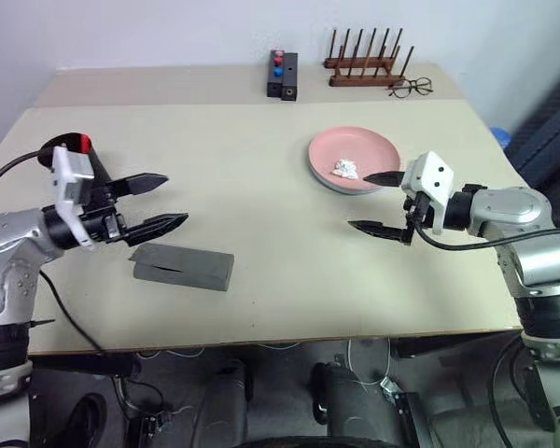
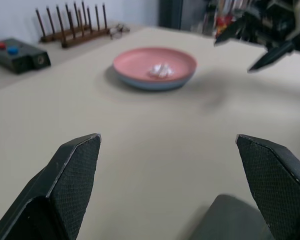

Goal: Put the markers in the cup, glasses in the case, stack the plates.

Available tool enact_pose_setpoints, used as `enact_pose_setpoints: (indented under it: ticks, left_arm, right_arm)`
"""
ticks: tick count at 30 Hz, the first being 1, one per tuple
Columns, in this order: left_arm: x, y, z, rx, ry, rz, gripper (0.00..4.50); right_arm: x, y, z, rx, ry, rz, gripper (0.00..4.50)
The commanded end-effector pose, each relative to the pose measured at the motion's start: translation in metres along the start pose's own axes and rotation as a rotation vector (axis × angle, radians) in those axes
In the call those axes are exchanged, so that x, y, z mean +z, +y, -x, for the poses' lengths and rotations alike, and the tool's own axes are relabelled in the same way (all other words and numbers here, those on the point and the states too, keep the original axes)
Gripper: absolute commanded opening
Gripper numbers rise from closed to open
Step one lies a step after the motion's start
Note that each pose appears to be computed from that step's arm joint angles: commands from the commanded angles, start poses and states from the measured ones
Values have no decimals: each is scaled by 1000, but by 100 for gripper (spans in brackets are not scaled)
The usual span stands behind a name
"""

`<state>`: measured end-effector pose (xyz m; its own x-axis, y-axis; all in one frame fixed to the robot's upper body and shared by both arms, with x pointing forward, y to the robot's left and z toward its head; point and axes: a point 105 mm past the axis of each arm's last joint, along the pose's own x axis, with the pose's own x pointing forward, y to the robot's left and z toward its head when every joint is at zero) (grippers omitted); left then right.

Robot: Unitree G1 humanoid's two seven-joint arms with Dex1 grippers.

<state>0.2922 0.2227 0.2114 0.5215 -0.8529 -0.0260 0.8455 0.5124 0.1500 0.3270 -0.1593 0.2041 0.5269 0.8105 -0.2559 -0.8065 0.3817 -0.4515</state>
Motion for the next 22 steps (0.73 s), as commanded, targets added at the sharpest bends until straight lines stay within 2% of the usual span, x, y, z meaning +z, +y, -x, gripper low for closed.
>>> enact_pose_setpoints:
  ticks: [1, 7, 14, 18, 22]
  left_arm:
    - [14, -12, 9, -23, -50, -1, 450]
    - [-13, -26, 21, -76, -3, 65, 450]
    - [-18, -25, 9, -118, -31, 61, 450]
    - [-22, -23, 10, -143, -10, 42, 450]
    - [-21, -23, 11, -158, 3, 21, 450]
  right_arm:
    - [29, 7, 16, 42, -127, 55, 447]
    - [20, 31, 34, 186, -155, -121, 447]
    - [7, 19, 49, 87, -121, -157, 447]
    - [13, 8, 56, 39, -164, -129, 447]
    - [9, 6, 53, 17, -149, -105, 447]
